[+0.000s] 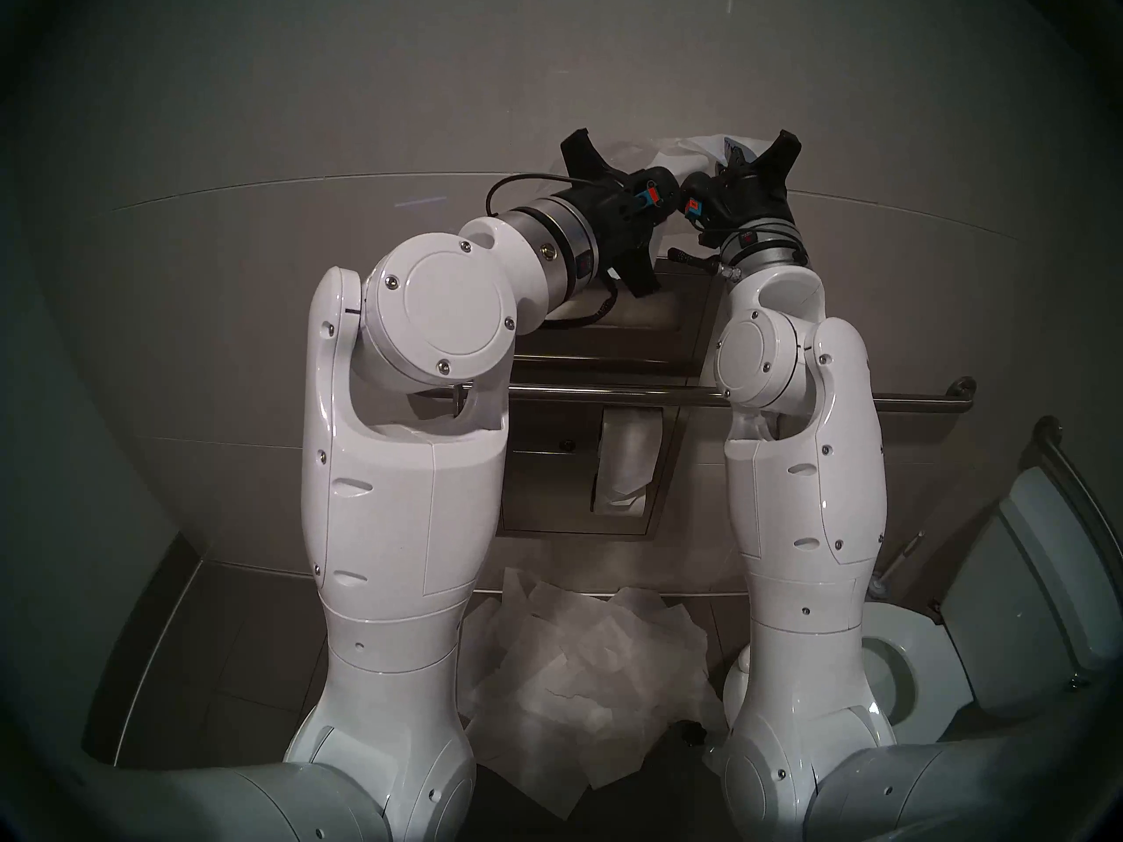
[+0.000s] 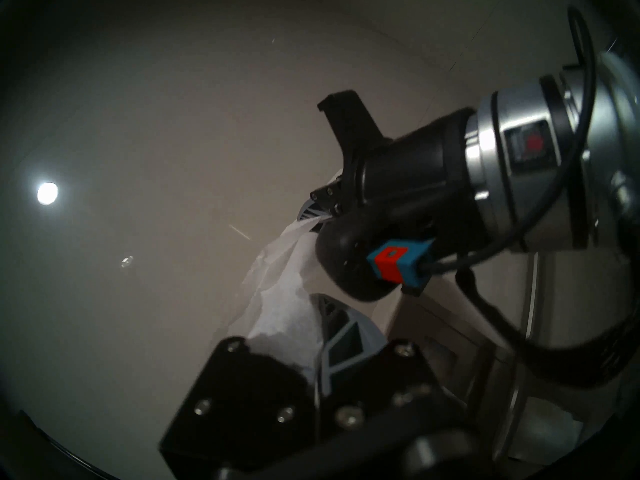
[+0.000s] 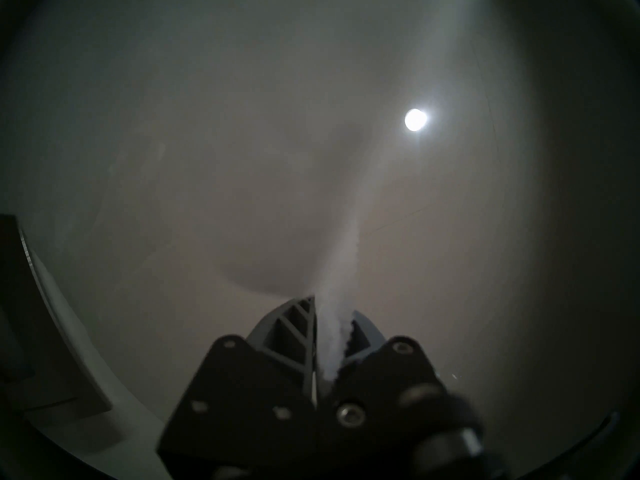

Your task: Take out a toilet seat cover

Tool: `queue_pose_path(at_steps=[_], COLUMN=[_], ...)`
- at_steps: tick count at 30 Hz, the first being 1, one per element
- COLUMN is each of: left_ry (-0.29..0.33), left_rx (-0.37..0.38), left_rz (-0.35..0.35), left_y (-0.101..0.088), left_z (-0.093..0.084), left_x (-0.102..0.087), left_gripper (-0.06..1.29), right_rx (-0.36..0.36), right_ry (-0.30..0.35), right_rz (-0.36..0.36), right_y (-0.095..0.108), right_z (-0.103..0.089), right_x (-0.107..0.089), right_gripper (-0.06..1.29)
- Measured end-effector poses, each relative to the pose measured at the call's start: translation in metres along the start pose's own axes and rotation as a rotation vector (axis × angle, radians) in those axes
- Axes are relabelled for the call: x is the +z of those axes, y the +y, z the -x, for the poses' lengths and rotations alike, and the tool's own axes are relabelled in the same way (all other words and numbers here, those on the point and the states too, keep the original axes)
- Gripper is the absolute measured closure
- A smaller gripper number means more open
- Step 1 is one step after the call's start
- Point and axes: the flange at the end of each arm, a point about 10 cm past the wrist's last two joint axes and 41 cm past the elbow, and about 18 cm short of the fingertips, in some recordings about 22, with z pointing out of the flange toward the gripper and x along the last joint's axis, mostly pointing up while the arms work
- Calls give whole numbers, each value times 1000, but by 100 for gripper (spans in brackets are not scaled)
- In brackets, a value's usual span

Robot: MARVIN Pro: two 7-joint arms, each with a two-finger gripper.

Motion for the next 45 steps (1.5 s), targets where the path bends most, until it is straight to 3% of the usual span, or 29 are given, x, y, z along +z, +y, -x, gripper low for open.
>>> queue_pose_path(at_steps=[6,12,18,19,23,30,37,45], left_ry=[-47,-89,-130,-147,-177,-220,-262,-382], left_rx=[-43,-98,-161,-181,-203,-203,-254,-372], left_rz=[91,234,347,385,433,438,430,423], left_y=[29,71,108,122,143,170,191,212], left_z=[10,22,33,38,45,53,67,117], left_x=[-9,-16,-23,-27,-35,-54,-64,-64], left_gripper=[125,125,125,125,125,125,125,125], right_rx=[24,41,57,63,75,106,122,140], right_ry=[-54,-89,-92,-91,-93,-121,-143,-141], right_rz=[-106,-196,-265,-299,-375,-541,-624,-691], right_y=[-27,-48,-62,-68,-83,-110,-115,-118], right_z=[14,24,23,22,21,24,32,41], right_x=[-18,-36,-50,-57,-69,-96,-110,-122], right_gripper=[127,127,127,127,127,127,127,127])
